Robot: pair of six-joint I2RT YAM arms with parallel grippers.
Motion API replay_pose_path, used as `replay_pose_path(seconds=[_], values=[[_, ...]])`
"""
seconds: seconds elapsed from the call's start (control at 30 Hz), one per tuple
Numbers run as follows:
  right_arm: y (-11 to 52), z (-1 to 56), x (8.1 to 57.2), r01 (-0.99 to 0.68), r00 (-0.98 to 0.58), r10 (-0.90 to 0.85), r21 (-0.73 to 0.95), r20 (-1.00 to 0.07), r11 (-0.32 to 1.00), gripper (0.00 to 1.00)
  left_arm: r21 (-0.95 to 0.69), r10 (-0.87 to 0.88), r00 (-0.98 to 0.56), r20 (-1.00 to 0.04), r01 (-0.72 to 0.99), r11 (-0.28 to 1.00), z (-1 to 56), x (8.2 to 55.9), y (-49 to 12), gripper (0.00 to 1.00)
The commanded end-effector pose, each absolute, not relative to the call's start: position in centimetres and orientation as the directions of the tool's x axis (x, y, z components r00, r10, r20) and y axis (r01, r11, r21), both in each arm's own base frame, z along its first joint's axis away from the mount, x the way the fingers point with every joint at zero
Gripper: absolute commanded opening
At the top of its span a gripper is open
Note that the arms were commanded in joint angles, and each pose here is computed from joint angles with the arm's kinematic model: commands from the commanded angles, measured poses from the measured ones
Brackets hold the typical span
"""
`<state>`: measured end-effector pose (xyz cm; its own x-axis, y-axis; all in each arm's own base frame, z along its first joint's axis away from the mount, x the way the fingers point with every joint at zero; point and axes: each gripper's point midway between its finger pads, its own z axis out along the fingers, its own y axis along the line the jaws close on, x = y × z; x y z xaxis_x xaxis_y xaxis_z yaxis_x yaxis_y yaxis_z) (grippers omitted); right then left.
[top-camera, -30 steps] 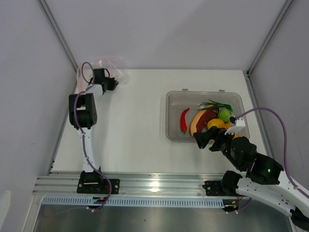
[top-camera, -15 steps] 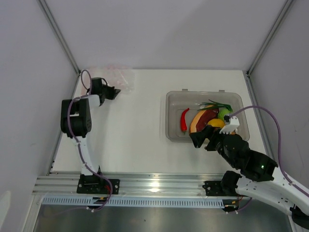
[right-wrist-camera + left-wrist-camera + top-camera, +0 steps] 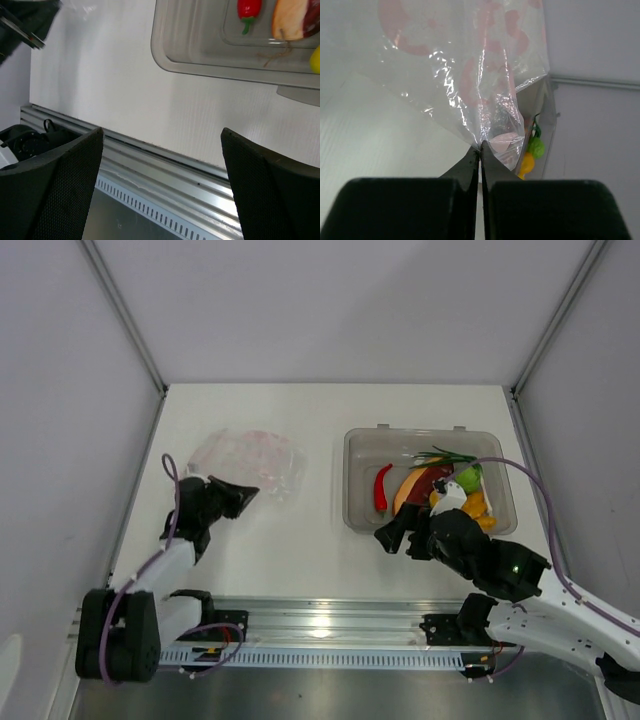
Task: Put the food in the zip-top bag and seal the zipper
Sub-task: Move the zipper food storage bag to the center of the board, then pick up the zipper food storage bag at the center of the board.
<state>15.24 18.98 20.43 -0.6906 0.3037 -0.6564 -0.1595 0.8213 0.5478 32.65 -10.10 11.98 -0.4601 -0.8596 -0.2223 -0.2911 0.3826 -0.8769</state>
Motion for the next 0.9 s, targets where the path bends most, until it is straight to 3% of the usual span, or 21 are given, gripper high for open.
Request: replay_pose_path(seconds=[0.0,0.13,0.2,0.23,0.27,0.3,0.4,0.43,0.6,0.87], values=[[20.6,21.8,14.7,-0.185,-0.712,0.324,0.612,-0.623,0.769,0.99,-0.868,-0.831,-0.493,-0.259,-0.258,0.424,10.1,28.4,-10.7,0.01],[22.0,22.0,14.7,-0.211,-0.731,0.294,0.613,-0.616,0.761,0.99,-0.896,-0.823,-0.472,-0.318,-0.134,0.423,12.4,25.0,-11.3,0.00],[22.6,21.8,14.6,-0.221,-0.738,0.276,0.607,-0.616,0.764,0.98,-0.898,-0.820,-0.496,-0.287,-0.159,0.410,11.3,23.3,-11.6,0.02],[23.1,21.8,14.8,-0.223,-0.737,0.272,0.603,-0.619,0.766,0.98,-0.902,-0.818,-0.502,-0.281,-0.153,0.403,11.2,22.8,-11.8,0.10],[23.4,21.8,14.7,-0.230,-0.736,0.267,0.601,-0.622,0.766,0.98,-0.913,-0.818,-0.492,-0.297,-0.105,0.395,12.3,22.4,-11.9,0.37],[23.8,21.7,14.4,-0.243,-0.739,0.253,0.598,-0.624,0.764,0.98,-0.908,-0.815,-0.502,-0.289,-0.124,0.399,11.8,21.8,-11.8,0.46],[24.2,21.5,14.3,-0.249,-0.733,0.245,0.585,-0.634,0.771,0.99,-0.888,-0.794,-0.478,-0.374,-0.061,0.455,14.6,21.4,-11.3,0.63],[24.1,21.4,14.4,-0.247,-0.730,0.246,0.581,-0.638,0.775,0.99,-0.877,-0.793,-0.469,-0.389,-0.075,0.474,14.8,21.4,-10.9,0.74],[23.5,21.2,14.2,-0.244,-0.722,0.248,0.572,-0.646,0.783,0.99,-0.843,-0.739,-0.568,-0.363,-0.137,0.520,15.3,20.9,-11.7,0.97],[25.2,22.3,15.3,-0.306,-0.685,0.219,0.548,-0.695,0.778,1.00,-0.819,-0.724,-0.591,-0.356,-0.175,0.546,16.9,20.4,-11.5,1.00]])
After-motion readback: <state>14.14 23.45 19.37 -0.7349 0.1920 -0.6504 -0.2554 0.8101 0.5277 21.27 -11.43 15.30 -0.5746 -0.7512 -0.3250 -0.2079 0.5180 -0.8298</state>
